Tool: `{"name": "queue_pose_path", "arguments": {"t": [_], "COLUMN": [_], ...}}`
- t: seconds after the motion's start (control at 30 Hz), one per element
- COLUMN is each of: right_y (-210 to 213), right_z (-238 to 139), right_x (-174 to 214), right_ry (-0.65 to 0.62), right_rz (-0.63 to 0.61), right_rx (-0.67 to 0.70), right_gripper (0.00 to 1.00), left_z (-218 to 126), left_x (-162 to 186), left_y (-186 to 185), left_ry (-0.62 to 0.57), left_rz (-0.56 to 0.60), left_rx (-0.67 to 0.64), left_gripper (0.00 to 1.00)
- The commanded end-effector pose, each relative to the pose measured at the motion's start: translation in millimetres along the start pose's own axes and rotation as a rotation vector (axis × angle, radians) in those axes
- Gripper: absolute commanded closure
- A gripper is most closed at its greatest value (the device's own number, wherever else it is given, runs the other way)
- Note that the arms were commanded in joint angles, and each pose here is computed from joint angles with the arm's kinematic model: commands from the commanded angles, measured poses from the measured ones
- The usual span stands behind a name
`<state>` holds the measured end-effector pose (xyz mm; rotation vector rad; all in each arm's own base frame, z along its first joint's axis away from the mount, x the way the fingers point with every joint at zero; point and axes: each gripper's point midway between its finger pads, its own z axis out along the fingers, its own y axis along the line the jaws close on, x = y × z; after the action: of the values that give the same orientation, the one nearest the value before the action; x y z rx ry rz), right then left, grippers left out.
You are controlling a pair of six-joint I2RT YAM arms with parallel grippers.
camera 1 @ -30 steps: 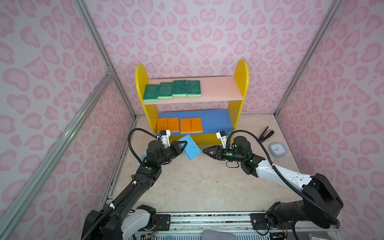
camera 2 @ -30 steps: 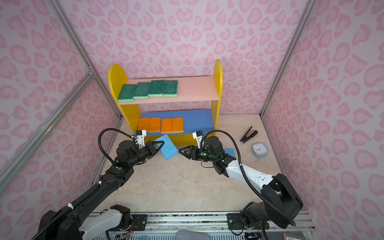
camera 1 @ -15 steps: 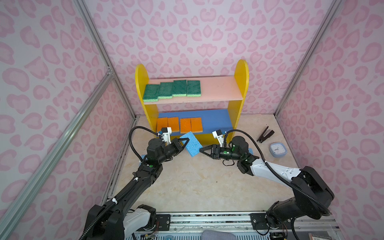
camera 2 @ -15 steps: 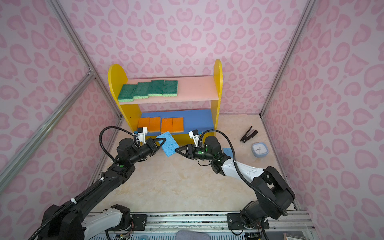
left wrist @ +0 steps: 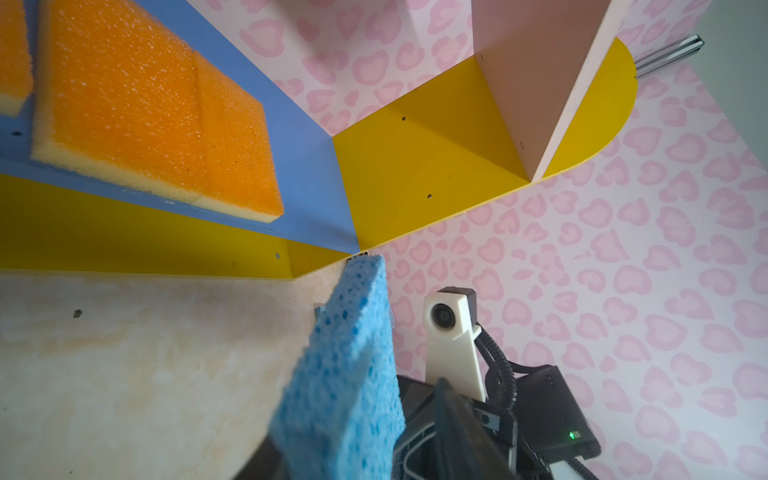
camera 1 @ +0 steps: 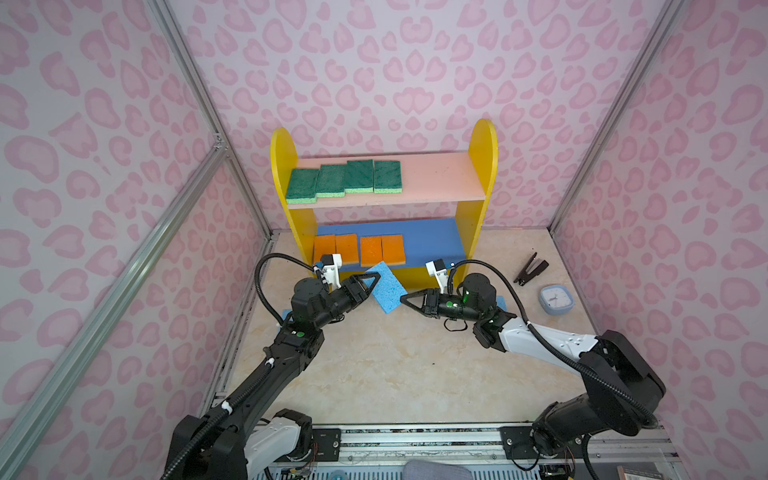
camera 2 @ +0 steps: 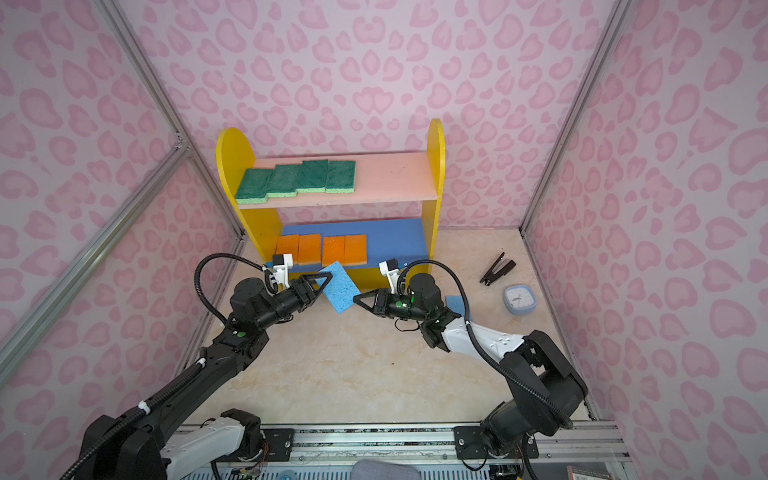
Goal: Place and organize the cleaning sponges onto the shelf
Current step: 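Lower the blue sponge upright against the shelf base with the right gripper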
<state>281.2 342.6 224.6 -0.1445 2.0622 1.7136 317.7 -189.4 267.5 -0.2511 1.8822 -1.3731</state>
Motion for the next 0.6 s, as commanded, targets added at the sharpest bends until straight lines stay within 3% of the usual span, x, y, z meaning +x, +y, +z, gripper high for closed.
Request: {"name": "queue_pose_path", "arguments": {"t": [0.0, 0.23, 0.57], "right_y": [-22.0, -57.4, -78.3], "right_z": [-7.4, -5.1, 71.2], "right_x": [7.9, 43.7, 40.3], "right_ry": [-0.042, -0.103, -0.232], "right_rz": [-0.012, 0.037, 0.170], "right_rx": [0.088, 0.189, 0.108], "right_gripper": [0.95, 1.00, 1.00], "left_z": [-13.6, -63.8, -139.8], "left_x": [0.4, 11.2, 9.0], "left_y": [21.0, 75.5, 100.7], "left_ry": [-0.036, -0.115, -0.247], "left_rz": [0.059, 0.064, 0.187], "left_rx": [-0.125, -0.432, -0.695], "left_gripper": [0.01, 0.02, 0.02]}}
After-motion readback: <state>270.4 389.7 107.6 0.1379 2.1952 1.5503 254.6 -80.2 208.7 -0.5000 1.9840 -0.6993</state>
